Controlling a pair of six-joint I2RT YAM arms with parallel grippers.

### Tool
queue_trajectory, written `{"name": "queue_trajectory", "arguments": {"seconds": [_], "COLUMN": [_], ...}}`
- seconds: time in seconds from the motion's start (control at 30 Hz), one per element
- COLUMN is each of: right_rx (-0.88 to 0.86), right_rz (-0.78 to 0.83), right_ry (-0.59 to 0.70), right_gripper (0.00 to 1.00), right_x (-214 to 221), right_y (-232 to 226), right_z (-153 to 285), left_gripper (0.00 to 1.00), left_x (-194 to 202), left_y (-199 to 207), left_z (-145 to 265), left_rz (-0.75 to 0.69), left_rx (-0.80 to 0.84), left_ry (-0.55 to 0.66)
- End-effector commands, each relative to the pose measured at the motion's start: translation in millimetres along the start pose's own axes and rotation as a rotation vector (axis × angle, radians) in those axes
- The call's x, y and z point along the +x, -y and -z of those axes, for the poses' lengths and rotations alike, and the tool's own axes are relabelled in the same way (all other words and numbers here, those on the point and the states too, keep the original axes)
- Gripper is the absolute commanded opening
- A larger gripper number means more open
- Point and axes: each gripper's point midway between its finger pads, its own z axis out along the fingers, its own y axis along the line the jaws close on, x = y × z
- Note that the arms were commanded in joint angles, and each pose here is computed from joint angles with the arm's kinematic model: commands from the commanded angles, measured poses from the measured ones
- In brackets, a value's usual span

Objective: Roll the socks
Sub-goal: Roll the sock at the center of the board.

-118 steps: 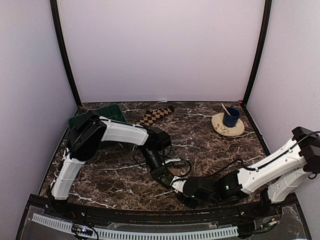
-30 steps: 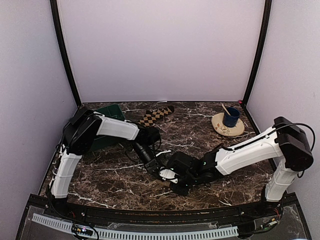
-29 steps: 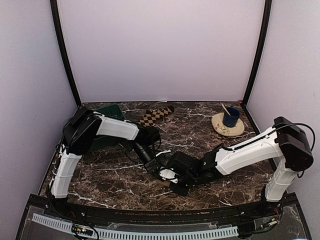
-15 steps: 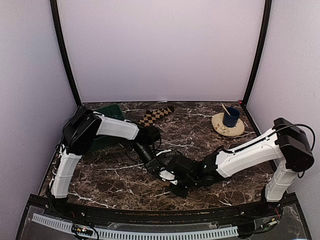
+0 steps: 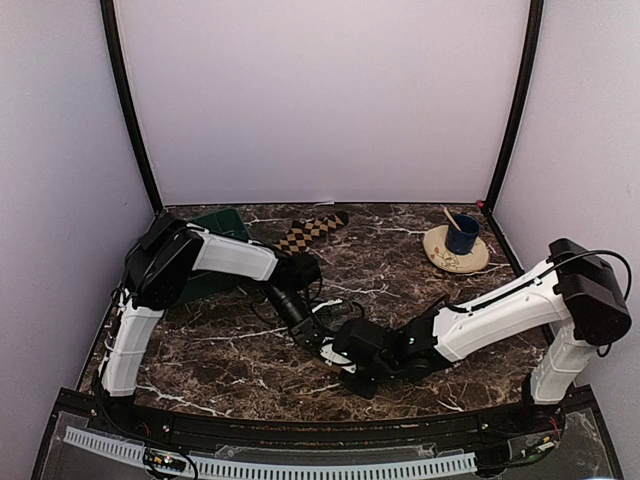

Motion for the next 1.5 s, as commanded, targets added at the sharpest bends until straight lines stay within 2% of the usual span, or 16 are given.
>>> {"name": "queue_trajectory", "arguments": {"seconds": [0.0, 0.67, 0.9, 1.3, 1.47], "right_rx": [0.049, 0.085, 0.106, 0.13, 0.136], "right_rz": [0.021, 0.002, -0.026, -0.033, -0.087], "right_ry": [-0.074, -0.024, 0.007, 0.01, 0.022], "right_gripper": [0.31, 0.12, 0.1, 0.05, 0.02], "right_x": [24.4, 10.9, 2.9, 9.2, 16.9], "right_y": [2.3, -4.8, -7.1, -24.2, -22.3], "right_z": [3.8, 6.3, 8.5, 10.0, 10.2], "left_gripper": [0.1, 0.1, 0.09, 0.08, 0.08], "left_x": [22.4, 28.7, 31.0, 34.5, 39.0], "left_y": [-22.1, -24.3, -25.4, -28.7, -28.7], "left_z": [-10.6, -14.4, -15.4, -17.1, -16.5], "left_rz": [0.039, 0.048, 0.06, 0.076, 0.09], "left_rx": [-0.083, -0.089, -0.094, -0.119, -0.129], "left_ry": [-0.066, -0.078, -0.083, -0.088, -0.091]}}
